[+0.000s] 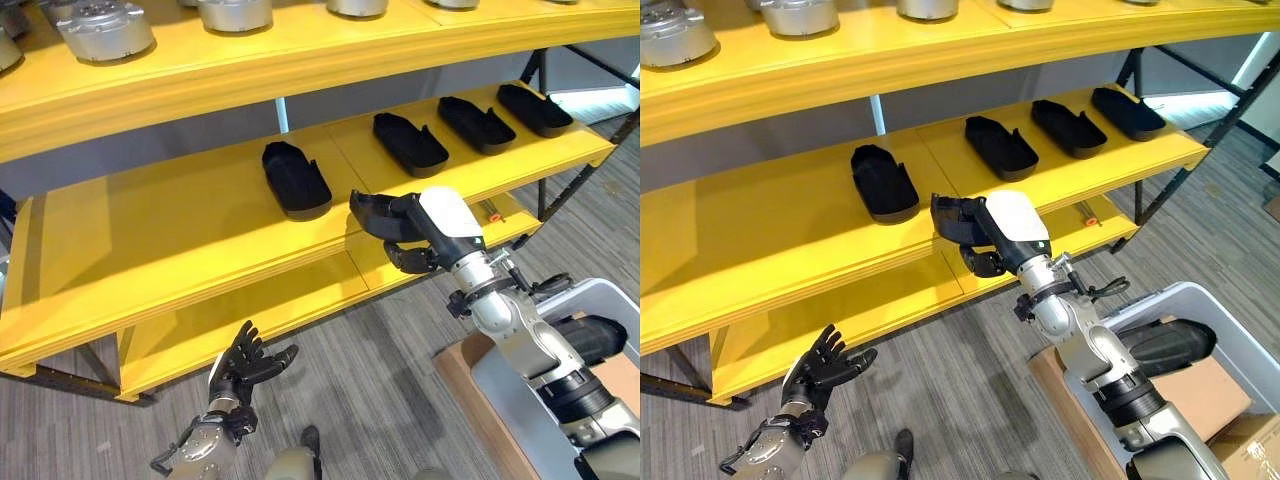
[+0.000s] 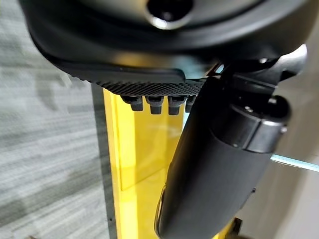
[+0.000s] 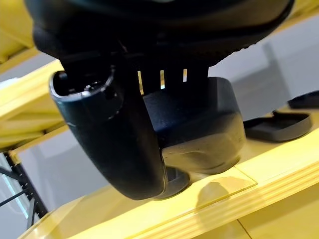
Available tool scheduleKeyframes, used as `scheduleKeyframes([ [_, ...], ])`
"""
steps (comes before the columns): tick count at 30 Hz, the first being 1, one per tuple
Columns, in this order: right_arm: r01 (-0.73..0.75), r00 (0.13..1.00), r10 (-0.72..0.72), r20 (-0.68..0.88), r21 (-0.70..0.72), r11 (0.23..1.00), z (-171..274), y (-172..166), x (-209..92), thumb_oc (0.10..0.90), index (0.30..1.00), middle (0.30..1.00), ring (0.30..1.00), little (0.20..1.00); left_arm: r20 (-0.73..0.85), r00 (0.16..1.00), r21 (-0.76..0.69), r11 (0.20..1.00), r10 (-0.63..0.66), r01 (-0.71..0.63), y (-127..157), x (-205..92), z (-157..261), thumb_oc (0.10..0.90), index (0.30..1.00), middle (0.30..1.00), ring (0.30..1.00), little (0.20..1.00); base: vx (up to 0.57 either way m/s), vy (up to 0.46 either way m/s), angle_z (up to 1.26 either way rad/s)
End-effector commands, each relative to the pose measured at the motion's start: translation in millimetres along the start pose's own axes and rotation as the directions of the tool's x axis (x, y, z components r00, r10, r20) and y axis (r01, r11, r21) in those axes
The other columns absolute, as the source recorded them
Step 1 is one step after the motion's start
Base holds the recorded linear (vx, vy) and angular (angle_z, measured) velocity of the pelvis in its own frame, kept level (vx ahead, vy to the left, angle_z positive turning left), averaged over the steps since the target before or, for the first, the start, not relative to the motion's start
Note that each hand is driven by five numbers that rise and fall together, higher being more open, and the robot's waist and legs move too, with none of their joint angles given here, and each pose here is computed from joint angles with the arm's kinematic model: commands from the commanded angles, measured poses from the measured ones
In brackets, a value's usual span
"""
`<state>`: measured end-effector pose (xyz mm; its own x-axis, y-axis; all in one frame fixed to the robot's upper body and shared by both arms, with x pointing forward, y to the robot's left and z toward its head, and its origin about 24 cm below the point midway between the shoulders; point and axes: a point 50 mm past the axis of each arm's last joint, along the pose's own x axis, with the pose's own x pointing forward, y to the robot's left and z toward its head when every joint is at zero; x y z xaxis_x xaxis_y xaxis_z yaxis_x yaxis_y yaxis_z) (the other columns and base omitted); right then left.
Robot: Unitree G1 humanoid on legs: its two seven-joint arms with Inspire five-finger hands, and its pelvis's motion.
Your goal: Move parts from the plastic box to the shelf.
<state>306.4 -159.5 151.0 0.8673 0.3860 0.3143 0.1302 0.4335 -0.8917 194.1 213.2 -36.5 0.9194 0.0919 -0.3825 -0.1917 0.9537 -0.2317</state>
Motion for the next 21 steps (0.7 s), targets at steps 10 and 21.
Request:
scheduleKeyframes([
  [10,0.354,0.925,-0.349,0.153,-0.004,0.935,17.2,-87.8,7.8,0.400,0.300,0.300,0.300,0.300,0.202,0.963,0.059,0.984,-0.178,0.169,-35.1,14.0,43.3,0.900,1.000,1.000,1.000,1.000,0.11,-0.114,0.46],
  [21,0.367,0.903,-0.364,0.226,0.033,0.930,33.0,-90.6,8.4,0.400,0.300,0.300,0.300,0.300,0.184,0.974,0.035,0.991,-0.132,0.128,-25.7,8.1,36.9,0.900,1.000,1.000,1.000,1.000,0.04,-0.154,0.09],
])
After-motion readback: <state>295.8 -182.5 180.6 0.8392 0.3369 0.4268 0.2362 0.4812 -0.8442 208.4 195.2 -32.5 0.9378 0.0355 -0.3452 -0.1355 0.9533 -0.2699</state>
